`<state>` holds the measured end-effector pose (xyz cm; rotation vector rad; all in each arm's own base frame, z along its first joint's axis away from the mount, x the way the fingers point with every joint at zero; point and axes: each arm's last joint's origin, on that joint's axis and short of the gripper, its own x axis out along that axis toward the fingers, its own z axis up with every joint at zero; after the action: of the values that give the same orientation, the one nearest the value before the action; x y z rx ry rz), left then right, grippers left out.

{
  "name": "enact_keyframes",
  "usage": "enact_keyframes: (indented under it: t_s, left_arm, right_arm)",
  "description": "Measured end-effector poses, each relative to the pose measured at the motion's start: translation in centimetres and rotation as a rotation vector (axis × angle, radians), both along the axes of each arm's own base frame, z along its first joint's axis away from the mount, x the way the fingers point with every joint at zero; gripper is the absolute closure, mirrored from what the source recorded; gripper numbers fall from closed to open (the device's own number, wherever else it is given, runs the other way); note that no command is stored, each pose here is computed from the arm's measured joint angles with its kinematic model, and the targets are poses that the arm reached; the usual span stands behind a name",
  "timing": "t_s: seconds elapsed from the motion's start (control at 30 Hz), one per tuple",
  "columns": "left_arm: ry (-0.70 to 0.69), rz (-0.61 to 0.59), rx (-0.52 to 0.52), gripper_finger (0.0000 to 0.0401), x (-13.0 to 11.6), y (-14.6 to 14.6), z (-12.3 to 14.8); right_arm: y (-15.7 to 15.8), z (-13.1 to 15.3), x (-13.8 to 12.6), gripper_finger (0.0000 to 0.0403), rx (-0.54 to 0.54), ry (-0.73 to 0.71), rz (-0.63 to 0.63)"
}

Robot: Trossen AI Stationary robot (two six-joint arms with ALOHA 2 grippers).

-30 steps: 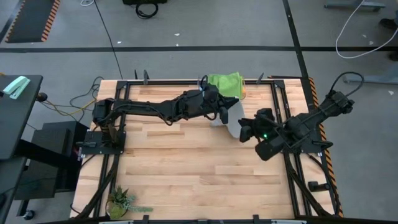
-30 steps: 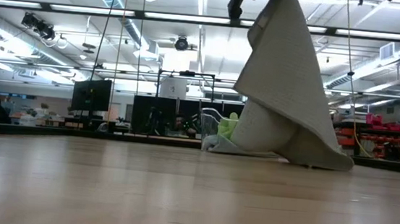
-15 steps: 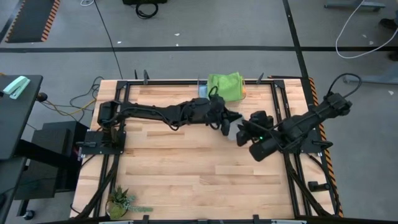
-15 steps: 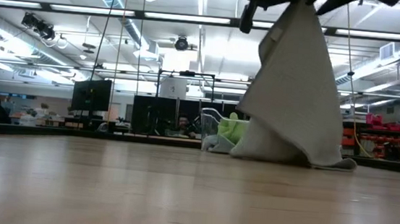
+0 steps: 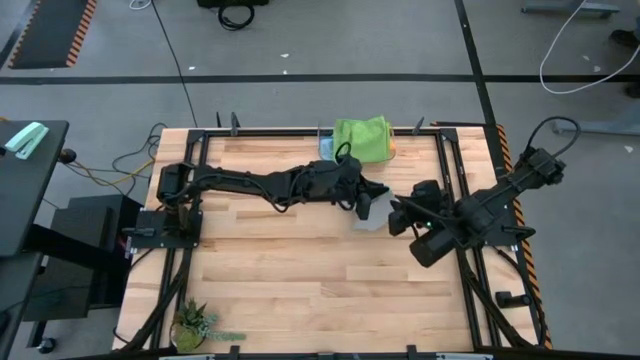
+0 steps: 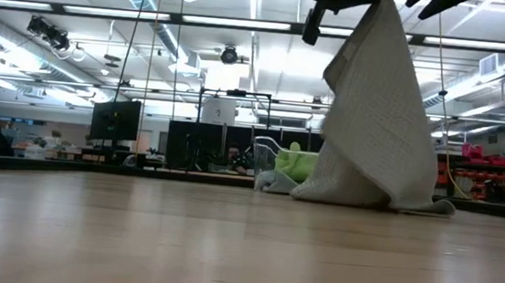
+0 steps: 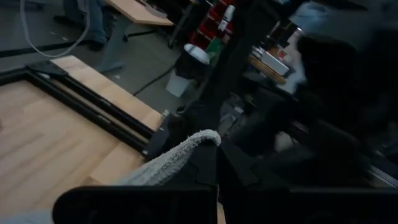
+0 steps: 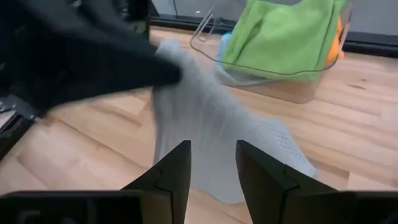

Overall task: Fold microfiber towels
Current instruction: Fold the gray microfiber cloth

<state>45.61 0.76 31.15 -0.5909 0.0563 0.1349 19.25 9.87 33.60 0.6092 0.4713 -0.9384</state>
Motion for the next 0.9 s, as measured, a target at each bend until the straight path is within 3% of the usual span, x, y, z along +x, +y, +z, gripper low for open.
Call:
enact_keyframes:
  t_s: [0.43, 0.9]
  left_arm:
    - [-0.030, -0.011, -0.022, 0.0395, 0.0, -0.1, 0.3]
    - [-0.049, 0.015, -0.069, 0.0395, 0.0, 0.4, 0.4]
  right_arm:
    - [-0.5, 0.6, 2.5, 0.0268, 0.044, -0.138, 0.007]
    - [-0.7, 0.5, 2.8, 0.0278, 0.050, -0.194, -0.062]
